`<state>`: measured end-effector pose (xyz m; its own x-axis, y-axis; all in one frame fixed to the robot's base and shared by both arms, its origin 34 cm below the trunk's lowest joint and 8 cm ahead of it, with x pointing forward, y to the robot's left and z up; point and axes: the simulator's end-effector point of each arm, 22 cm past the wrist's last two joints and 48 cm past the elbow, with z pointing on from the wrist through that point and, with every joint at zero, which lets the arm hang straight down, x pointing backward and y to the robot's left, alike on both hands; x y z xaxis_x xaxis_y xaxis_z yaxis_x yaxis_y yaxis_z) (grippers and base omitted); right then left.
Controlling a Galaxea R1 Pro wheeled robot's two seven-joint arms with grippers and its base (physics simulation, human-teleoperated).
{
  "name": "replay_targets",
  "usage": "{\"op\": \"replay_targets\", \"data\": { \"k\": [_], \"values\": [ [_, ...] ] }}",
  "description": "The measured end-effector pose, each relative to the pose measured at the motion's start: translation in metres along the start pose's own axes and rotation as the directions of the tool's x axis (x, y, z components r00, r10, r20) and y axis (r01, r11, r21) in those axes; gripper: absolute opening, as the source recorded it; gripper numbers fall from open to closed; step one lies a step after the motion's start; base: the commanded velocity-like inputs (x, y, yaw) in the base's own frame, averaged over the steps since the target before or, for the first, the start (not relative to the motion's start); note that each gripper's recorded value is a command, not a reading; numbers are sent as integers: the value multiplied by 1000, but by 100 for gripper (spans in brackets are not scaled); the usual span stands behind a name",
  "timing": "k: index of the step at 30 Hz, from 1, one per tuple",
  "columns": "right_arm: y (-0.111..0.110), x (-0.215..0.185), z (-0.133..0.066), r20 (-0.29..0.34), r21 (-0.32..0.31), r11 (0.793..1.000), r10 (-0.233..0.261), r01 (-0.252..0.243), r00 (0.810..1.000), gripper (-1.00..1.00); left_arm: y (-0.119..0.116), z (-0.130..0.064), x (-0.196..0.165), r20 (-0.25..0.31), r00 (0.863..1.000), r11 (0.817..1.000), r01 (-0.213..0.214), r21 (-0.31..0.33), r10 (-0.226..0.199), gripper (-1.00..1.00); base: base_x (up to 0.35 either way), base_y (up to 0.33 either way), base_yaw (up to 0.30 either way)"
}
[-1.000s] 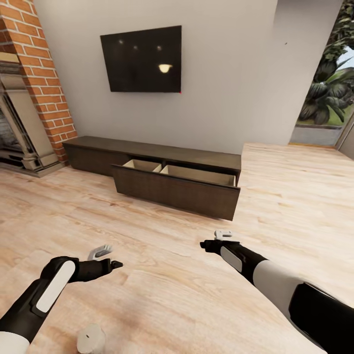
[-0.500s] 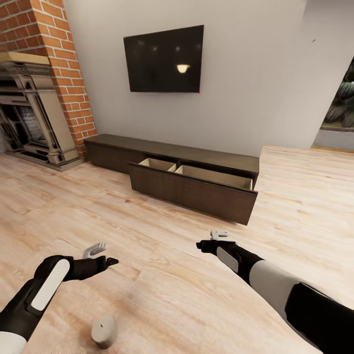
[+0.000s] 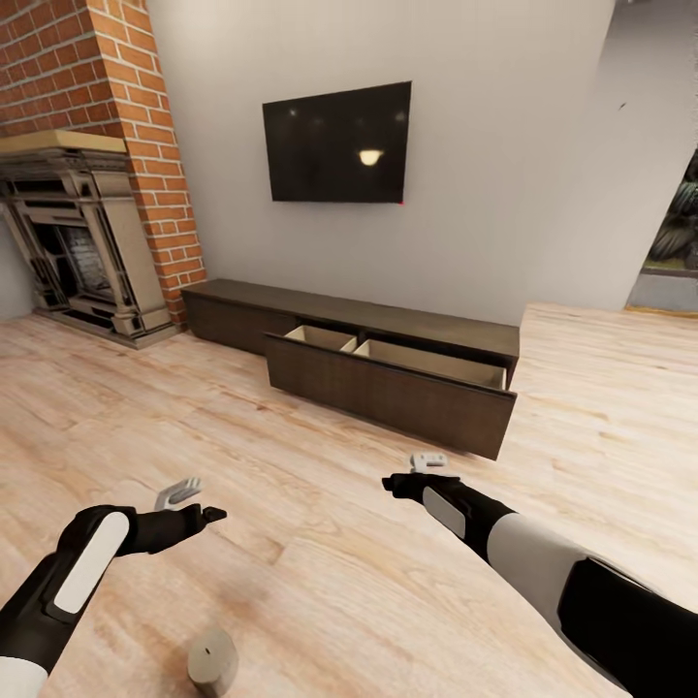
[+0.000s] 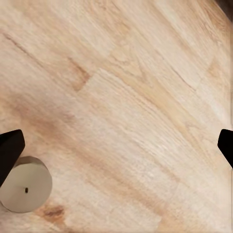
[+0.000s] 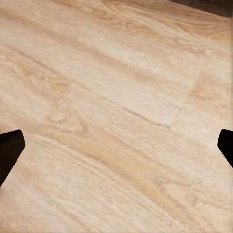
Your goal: Place each of the two pumpkins and all three candles from the living room inside a cabinet in the living room (use any cabinet), then make sure every cabinet is closed, and position the cauldron so it is next to a table in the living room.
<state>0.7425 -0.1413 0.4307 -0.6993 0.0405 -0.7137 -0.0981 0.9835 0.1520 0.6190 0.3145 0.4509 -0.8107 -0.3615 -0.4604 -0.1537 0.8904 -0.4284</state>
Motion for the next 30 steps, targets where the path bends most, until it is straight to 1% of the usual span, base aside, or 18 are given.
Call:
{"op": "replay_targets", "data": {
  "k": [7, 14, 19, 26, 30],
  "values": [
    [3, -16, -12, 31, 1, 1000, -1, 1, 1000, 100, -8, -11, -8, 24, 1000, 1000, -6, 13, 5, 100, -13, 2, 24],
    [8, -26, -21, 49, 2, 1000, -5, 5, 999, 100, -16, -18, -12, 40, 999, 1000, -11, 25, 10, 100, -133, 79, 152],
    [11, -33, -27, 61, 3, 1000, -8, 8, 998, 100, -21, -24, -16, 51, 999, 999, -15, 32, 13, 100, -36, 20, 172],
    [12, -30, -24, 51, 1, 1000, -8, 8, 999, 100, -20, -22, -15, 44, 999, 999, -10, 31, 9, 100, -3, 2, 174],
    [17, -27, -22, 45, 2, 1000, -9, 9, 999, 100, -17, -19, -13, 40, 999, 1000, -10, 24, 9, 100, 0, 0, 175]
  ]
}}
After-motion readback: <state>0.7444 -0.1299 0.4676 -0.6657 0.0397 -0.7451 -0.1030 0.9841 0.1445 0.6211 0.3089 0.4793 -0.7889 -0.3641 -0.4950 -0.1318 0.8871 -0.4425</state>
